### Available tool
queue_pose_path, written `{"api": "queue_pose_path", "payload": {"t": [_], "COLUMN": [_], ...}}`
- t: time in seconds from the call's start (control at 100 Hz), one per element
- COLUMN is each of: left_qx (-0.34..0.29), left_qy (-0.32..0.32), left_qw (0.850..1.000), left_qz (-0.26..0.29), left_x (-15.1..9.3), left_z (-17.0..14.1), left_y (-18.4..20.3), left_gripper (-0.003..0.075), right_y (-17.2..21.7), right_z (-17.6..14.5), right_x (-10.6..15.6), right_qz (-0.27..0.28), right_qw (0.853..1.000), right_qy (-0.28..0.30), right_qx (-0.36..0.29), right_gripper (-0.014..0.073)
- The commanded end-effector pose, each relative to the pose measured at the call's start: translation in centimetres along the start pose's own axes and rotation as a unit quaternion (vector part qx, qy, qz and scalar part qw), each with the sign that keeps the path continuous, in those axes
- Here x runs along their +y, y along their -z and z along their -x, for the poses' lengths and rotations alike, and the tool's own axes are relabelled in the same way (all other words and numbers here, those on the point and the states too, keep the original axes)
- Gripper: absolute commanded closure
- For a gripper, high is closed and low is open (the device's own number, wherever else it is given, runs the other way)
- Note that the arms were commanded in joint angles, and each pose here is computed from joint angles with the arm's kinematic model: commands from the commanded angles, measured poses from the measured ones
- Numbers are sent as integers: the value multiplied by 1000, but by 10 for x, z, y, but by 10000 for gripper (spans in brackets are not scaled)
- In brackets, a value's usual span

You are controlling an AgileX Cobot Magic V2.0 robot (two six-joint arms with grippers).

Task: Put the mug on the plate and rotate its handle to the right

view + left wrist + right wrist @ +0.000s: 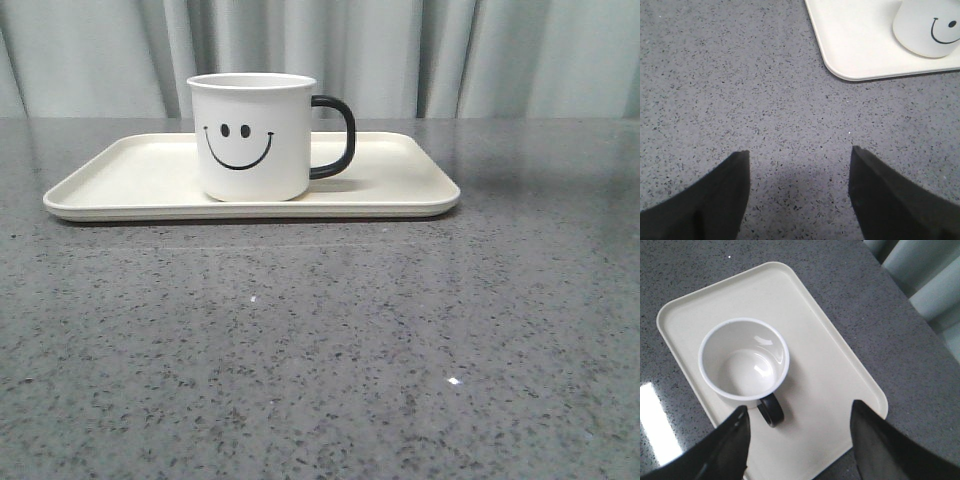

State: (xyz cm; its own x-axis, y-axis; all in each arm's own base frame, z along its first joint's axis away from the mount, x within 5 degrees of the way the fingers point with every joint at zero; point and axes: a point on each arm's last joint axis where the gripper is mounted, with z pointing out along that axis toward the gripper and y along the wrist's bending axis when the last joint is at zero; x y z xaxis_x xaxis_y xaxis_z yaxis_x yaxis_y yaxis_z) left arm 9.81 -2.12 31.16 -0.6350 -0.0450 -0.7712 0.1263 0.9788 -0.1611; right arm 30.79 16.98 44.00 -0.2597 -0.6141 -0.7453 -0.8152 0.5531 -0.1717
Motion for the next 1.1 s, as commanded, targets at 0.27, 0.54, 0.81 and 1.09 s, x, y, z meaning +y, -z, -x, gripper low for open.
{"api": "queue_pose_path", "payload": {"t": [0.27, 0.54, 0.81, 1.09], "left_qx": [-43, -43, -43, -43], "left_qy": [6, 7, 7, 8], "left_qw": [999, 999, 999, 999], "left_qz": [-5, -6, -6, -7], "left_x": [-2, -2, -2, -2], "left_z": [12, 12, 12, 12], "left_y": [5, 5, 5, 5], "left_gripper": [292, 292, 292, 292], "right_y": [122, 137, 133, 121], "right_z": [-31, -91, -135, -153], "right_x": [40, 55, 66, 73], "right_qz": [-156, -234, -277, -270], "right_qw": [981, 969, 958, 956], "right_qy": [-11, -52, -74, -102], "right_qx": [-116, -54, -28, -42], "right_gripper": [147, 147, 147, 148]}}
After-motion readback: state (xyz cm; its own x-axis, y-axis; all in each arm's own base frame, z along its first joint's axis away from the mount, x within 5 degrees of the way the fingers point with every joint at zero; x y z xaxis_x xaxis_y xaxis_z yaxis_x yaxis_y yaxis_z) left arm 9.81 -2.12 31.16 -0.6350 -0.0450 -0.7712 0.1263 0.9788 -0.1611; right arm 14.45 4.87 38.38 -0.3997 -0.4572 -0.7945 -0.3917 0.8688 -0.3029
